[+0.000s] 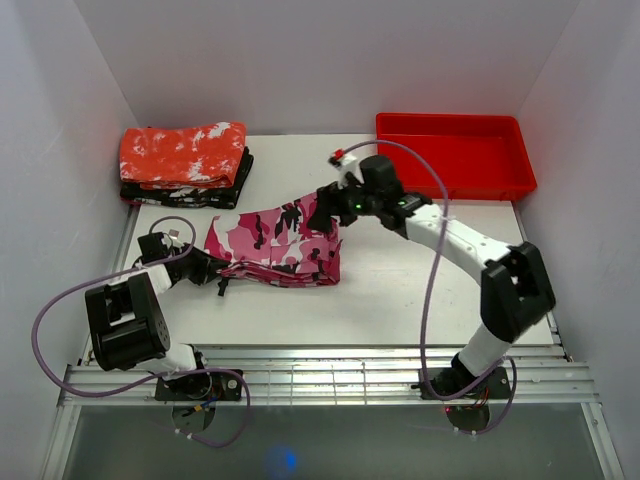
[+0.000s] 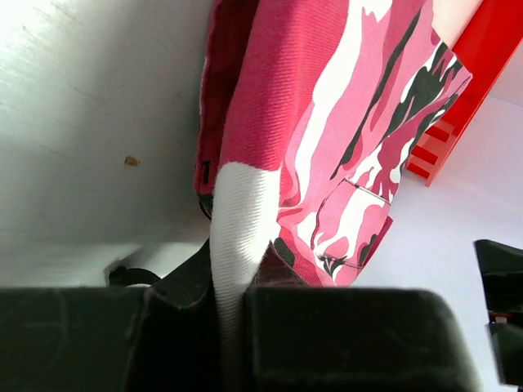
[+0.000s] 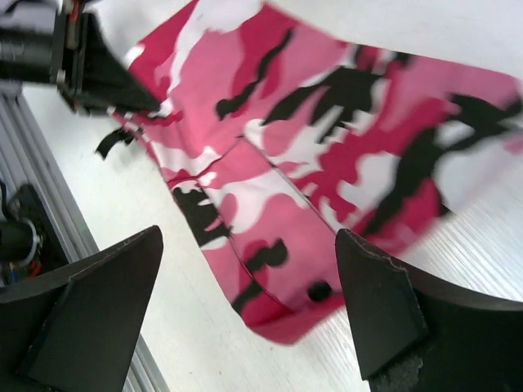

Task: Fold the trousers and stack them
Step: Neatly place the folded trousers to the corner

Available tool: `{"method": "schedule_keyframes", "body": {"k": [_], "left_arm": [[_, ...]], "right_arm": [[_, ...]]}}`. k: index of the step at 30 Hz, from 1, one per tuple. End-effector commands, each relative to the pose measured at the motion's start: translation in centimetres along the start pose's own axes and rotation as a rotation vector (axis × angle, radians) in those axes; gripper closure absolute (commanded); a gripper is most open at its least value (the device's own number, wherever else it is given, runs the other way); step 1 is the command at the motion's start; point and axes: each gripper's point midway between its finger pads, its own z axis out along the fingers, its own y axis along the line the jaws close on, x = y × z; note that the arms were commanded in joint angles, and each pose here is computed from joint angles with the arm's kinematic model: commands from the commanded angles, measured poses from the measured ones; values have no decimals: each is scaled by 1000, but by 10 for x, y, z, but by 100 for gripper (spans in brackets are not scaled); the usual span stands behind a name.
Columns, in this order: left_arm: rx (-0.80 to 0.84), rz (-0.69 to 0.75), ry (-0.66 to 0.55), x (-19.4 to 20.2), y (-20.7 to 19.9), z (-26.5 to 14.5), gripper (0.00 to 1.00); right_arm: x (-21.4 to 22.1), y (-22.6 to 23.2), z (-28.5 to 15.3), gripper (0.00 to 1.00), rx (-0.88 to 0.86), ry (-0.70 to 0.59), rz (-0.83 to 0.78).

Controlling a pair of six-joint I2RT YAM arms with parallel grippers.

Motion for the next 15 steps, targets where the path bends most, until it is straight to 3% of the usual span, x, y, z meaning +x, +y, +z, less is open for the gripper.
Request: {"method": "schedule_keyframes", "body": {"k": [1, 5, 11, 15], "left_arm": [[-5, 63, -40, 0, -5, -9, 100], [-24, 98, -49, 2, -2, -14, 100], [-36, 140, -61, 2, -1, -18, 100], [-35, 146, -63, 2, -2, -18, 100]], "right_arm": [[27, -26, -30, 9, 109, -16, 183], [87, -72, -60, 2, 245, -7, 602], [98, -71, -44, 5, 126, -4, 843], [139, -64, -30, 10, 105, 50, 977]]}}
